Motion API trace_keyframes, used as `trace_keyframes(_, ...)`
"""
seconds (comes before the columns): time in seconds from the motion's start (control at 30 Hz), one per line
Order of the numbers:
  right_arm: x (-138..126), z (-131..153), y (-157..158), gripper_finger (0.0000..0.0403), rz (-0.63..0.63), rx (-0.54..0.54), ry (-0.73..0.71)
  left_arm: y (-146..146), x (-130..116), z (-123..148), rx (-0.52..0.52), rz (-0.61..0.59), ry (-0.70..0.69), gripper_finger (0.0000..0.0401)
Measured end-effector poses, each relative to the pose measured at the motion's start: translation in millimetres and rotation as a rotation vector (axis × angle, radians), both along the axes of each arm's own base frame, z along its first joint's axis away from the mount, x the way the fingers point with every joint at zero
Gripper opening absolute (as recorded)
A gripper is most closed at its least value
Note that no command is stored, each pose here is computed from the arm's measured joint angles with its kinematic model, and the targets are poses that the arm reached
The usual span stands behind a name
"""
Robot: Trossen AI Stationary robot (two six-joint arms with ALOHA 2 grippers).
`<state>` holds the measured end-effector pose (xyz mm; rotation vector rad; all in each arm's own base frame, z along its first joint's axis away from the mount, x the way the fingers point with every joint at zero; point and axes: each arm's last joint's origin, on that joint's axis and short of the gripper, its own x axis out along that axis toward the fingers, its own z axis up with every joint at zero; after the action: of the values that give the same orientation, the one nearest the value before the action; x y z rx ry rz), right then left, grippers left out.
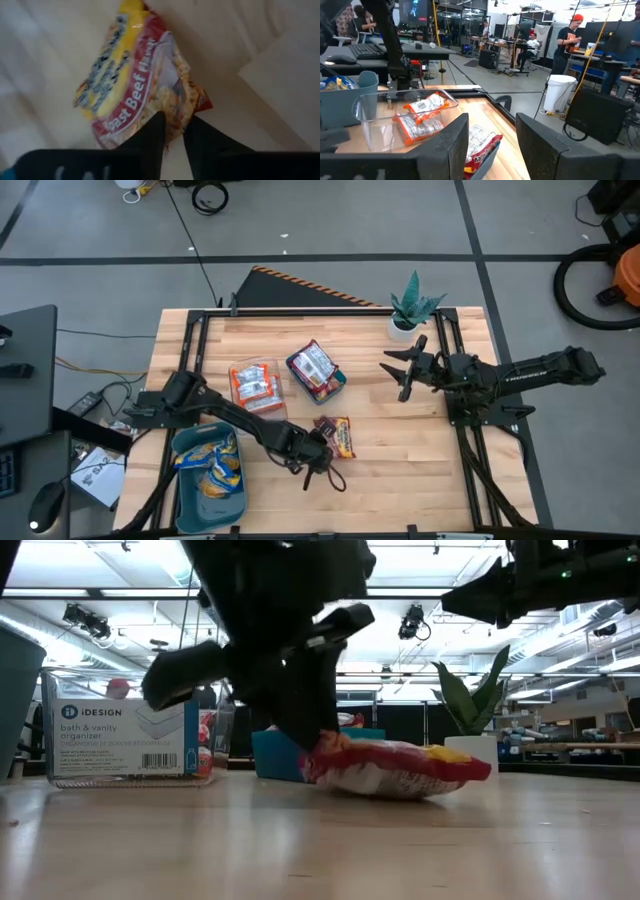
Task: Sort Maruchan noodles
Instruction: Put the red noodle pack into the blue bin
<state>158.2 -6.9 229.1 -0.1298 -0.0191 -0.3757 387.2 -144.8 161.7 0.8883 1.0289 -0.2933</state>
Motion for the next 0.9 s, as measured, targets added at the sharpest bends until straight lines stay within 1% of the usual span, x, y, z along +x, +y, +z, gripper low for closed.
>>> trace_keyframes(0.07, 0, 0, 1, 0.0169, 0.006, 0.000, 0.000, 1, -1, 5, -0.010, 0.023, -0.018, 0.0059)
trace_keyframes(0.13, 0, 0, 1, 0.0169, 0.009, 0.000, 0.000, 2, -2, 10, 0.002, 0.034, -0.033, 0.0043)
trace_keyframes(0.23, 0, 0, 2, 0.0168, 0.011, 0.000, 0.000, 4, -4, 18, 0.070, 0.039, -0.052, 0.0022)
trace_keyframes(0.33, 0, 0, 2, 0.0168, 0.010, 0.001, 0.000, 8, -5, 30, 0.126, 0.051, -0.095, 0.0010)
trace_keyframes(0.4, 0, 0, 2, 0.0168, 0.010, 0.001, 0.000, 11, -5, 36, 0.163, 0.057, -0.117, 0.0009)
trace_keyframes(0.47, 0, 0, 2, 0.0168, 0.010, 0.001, -0.001, 15, -6, 42, 0.223, 0.071, -0.126, 0.0009)
trace_keyframes(0.6, 0, 0, 2, 0.0168, 0.010, 0.001, 0.002, 26, -3, 60, 0.323, 0.125, -0.179, 0.0011)
trace_keyframes(0.73, 0, -1, 2, 0.0168, 0.010, 0.000, 0.008, 42, -1, 81, 0.341, 0.196, -0.225, 0.0010)
trace_keyframes(0.8, 0, -1, 2, 0.0168, 0.010, 0.001, 0.007, 55, 0, 91, 0.345, 0.250, -0.256, 0.0010)
trace_keyframes(0.9, 0, -1, 2, 0.0168, 0.010, 0.001, 0.007, 83, 0, 101, 0.380, 0.358, -0.277, 0.0010)
